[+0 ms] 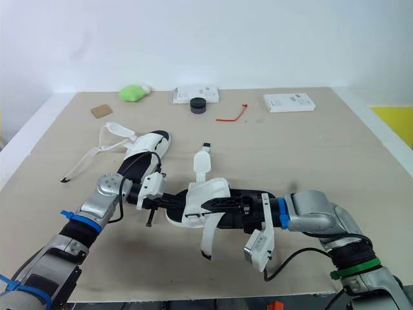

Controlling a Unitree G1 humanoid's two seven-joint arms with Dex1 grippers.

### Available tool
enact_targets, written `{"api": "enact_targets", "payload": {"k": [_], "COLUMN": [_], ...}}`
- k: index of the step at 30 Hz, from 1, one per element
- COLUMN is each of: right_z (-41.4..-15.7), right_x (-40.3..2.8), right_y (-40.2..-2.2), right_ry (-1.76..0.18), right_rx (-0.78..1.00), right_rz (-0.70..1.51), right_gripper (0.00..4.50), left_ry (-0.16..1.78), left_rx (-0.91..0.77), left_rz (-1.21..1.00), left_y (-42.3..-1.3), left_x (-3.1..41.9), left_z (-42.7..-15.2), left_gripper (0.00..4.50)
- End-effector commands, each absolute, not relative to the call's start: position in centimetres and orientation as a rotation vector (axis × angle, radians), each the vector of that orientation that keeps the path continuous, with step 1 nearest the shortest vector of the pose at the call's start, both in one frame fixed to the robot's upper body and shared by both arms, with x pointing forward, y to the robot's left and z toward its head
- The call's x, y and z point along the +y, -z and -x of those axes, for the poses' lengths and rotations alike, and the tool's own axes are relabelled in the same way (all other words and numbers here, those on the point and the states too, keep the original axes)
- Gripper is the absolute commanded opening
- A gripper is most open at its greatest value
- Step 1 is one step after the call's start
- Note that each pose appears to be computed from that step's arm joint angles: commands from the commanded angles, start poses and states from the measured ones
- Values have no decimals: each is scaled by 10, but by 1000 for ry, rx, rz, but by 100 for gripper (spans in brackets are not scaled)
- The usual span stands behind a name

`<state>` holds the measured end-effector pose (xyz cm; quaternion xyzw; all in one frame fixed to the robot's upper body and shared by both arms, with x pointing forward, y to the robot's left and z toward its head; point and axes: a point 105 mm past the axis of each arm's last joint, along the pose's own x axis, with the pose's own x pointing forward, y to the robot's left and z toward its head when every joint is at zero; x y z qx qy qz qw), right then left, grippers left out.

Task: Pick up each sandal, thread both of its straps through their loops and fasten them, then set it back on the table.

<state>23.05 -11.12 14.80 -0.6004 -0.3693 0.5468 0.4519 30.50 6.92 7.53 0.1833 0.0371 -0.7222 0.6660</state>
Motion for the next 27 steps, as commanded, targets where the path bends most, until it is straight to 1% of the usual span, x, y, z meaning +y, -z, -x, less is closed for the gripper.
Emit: {"api": "enact_targets", "payload": {"k": [1, 2, 4, 6, 7, 9, 10, 12, 13, 15, 18, 20, 21, 22, 24, 27], "right_z": [-232, -232, -235, -251, -259, -265, -260, -245, -238, -216, -190, -165, -157, -153, -152, -163], "right_x": [-123, -125, -143, -175, -188, -205, -209, -210, -208, -206, -198, -187, -183, -181, -182, -180], "right_y": [-158, -157, -155, -160, -164, -170, -171, -171, -171, -166, -165, -157, -154, -149, -132, -113], "right_ry": [-1340, -1347, -1371, -1315, -1265, -1192, -1179, -1187, -1194, -1259, -1330, -1396, -1408, -1404, -1338, -1260], "right_rx": [-878, -858, -727, -423, -285, -74, 52, 261, 335, 529, 689, 825, 865, 888, 945, 948], "right_rz": [1508, 1517, 1558, 1515, 1448, 1243, 1045, 694, 576, 413, 245, 119, 79, 66, 70, 65], "right_gripper": [360, 360, 360, 360, 360, 360, 360, 360, 360, 360, 360, 360, 360, 360, 360, 360], "left_ry": [1655, 1656, 1658, 1658, 1659, 1660, 1664, 1676, 1681, 1684, 1685, 1688, 1690, 1692, 1687, 1684], "left_rx": [510, 510, 511, 511, 511, 506, 508, 513, 515, 520, 520, 514, 511, 509, 505, 503], "left_rz": [-414, -414, -414, -412, -410, -398, -395, -399, -403, -419, -449, -462, -462, -461, -455, -446], "left_y": [8, 8, 8, 8, 7, 7, 8, 9, 9, 9, 9, 7, 6, 6, 7, 9], "left_x": [95, 95, 95, 94, 93, 91, 90, 90, 90, 93, 95, 95, 95, 95, 93, 91], "left_z": [-273, -273, -273, -275, -275, -274, -274, -271, -270, -270, -271, -271, -270, -269, -269, -266], "left_gripper": [0, 0, 0, 0, 0, 0, 0, 0, 0, 0, 0, 0, 0, 0, 0, 0]}}
